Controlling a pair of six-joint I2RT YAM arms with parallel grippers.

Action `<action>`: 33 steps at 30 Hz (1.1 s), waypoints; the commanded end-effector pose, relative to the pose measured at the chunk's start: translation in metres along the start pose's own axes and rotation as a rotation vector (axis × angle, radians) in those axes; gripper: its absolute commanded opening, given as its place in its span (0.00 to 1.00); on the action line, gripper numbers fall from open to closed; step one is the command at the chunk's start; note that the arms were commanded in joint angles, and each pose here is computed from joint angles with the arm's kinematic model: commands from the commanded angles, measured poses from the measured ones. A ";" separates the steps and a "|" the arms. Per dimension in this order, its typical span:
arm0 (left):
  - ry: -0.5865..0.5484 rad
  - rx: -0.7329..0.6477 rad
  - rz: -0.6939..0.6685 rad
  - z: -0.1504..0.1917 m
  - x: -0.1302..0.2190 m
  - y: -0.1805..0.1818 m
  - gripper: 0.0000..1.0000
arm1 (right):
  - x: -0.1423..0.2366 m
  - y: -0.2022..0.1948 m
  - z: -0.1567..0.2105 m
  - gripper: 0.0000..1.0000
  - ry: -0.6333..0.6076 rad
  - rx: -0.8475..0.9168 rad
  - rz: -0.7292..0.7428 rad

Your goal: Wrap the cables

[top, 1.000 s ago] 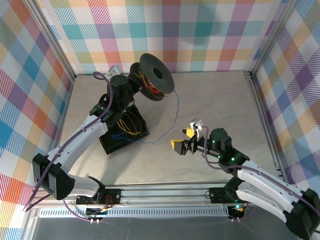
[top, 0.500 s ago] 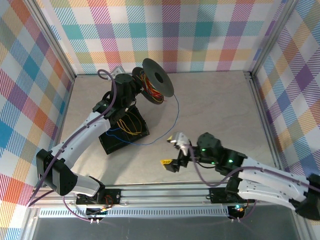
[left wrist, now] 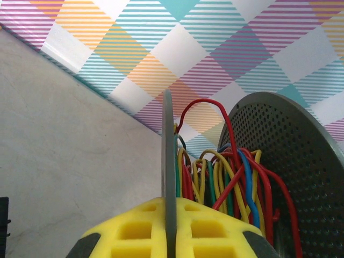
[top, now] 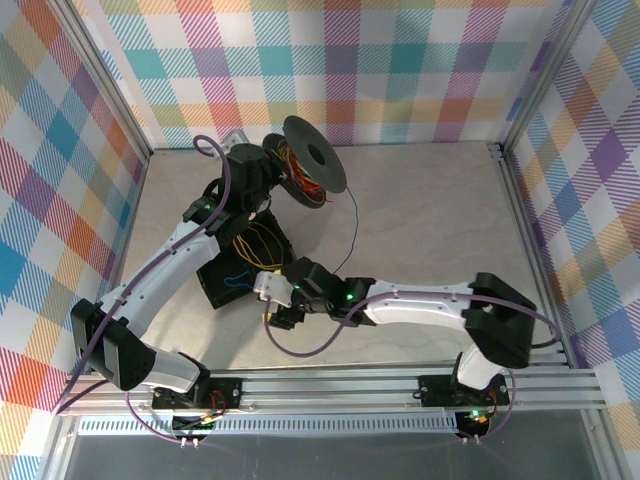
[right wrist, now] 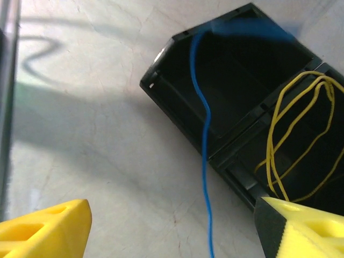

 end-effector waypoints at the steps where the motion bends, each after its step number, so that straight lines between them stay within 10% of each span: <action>1: -0.123 0.112 0.215 -0.037 0.038 -0.045 0.00 | -0.012 -0.007 -0.014 0.78 -0.032 0.064 0.034; 11: -0.131 0.109 0.229 -0.042 0.048 -0.046 0.00 | -0.054 -0.008 -0.014 0.55 0.057 0.065 -0.008; 17: -0.130 0.101 0.222 -0.041 0.048 -0.045 0.00 | -0.052 -0.006 -0.016 0.00 0.040 0.041 -0.051; 23: -0.121 0.097 0.217 -0.039 0.045 -0.044 0.00 | -0.040 -0.006 -0.020 0.00 0.003 0.035 -0.053; 26: -0.114 0.096 0.219 -0.038 0.043 -0.045 0.00 | -0.046 -0.007 -0.017 0.29 0.031 0.038 -0.046; 33: -0.110 0.094 0.225 -0.039 0.044 -0.047 0.00 | -0.065 -0.005 -0.008 0.33 0.103 0.036 -0.057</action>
Point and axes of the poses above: each hand's point on the last joint's axis, 136 mm out from that joint toward the fingers, its own x axis back along the fingers, its own y axis along the line the jaws close on, z = x × y, the point moved 10 cm from there along x, back along the fingers, and after that the axes turned 9 degrees about x, right-handed, at the moved point
